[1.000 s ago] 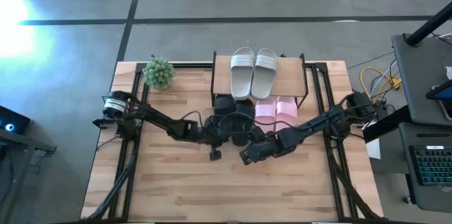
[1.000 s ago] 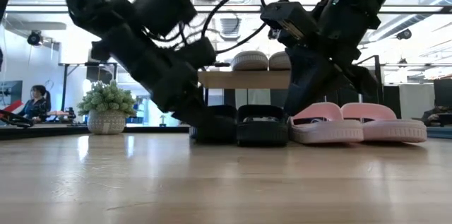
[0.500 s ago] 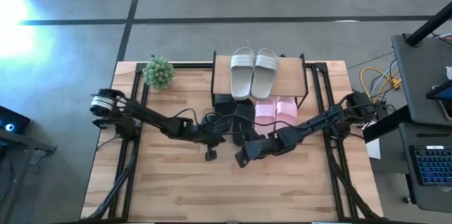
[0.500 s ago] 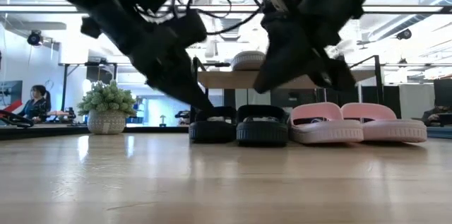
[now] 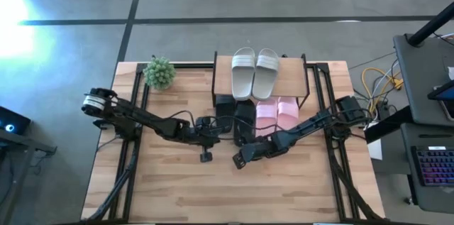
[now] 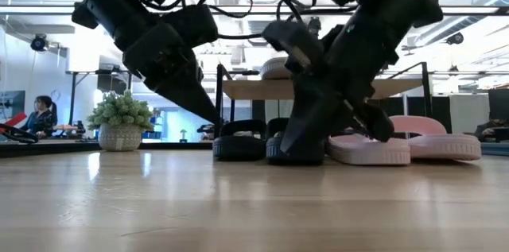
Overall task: Pick and place slides into the shelf
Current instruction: Adjust the right black slipper under the shelf, then adjust the left pink slipper under the shelf, then adjust the right pink slipper under the shelf, then adjust the left pink slipper under the shelf, then adjust the left black slipper under the shelf, then adjust the right black slipper under the shelf
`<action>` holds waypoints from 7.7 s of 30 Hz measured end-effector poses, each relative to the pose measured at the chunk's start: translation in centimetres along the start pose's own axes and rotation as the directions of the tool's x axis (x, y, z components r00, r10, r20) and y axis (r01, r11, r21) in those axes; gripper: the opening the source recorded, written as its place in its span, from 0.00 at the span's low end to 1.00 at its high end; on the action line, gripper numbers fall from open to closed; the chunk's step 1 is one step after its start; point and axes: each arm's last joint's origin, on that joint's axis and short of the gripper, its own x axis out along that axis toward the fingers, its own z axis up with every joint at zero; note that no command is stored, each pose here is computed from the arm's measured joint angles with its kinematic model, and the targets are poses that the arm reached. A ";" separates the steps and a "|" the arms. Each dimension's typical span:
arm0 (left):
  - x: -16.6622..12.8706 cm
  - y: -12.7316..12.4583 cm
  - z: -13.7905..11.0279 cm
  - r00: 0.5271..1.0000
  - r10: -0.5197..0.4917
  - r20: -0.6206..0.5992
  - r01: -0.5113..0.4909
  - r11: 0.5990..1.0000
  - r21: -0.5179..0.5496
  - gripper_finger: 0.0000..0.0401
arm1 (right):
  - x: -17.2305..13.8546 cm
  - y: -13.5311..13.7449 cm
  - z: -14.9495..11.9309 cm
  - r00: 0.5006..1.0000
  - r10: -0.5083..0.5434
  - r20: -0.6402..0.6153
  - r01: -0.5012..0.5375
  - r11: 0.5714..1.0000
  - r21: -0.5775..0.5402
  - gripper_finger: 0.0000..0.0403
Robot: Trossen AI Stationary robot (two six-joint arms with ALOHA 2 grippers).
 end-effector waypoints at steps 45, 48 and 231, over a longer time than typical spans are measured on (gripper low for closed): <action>0.1 0.2 -1.2 0.998 0.065 -0.016 -0.065 0.998 -0.013 0.00 | -7.5 -3.0 -3.9 0.977 -0.185 -0.108 0.207 0.945 0.251 0.03; 0.1 0.3 -1.3 0.998 0.067 -0.019 -0.067 0.998 -0.013 0.00 | -6.4 -4.0 -3.7 0.965 -0.238 -0.108 0.259 0.931 0.257 0.03; -0.5 0.6 -2.6 0.993 0.113 0.023 -0.112 0.993 -0.043 0.00 | -1.1 -4.1 -0.6 0.943 -0.080 0.323 0.077 0.997 0.021 0.03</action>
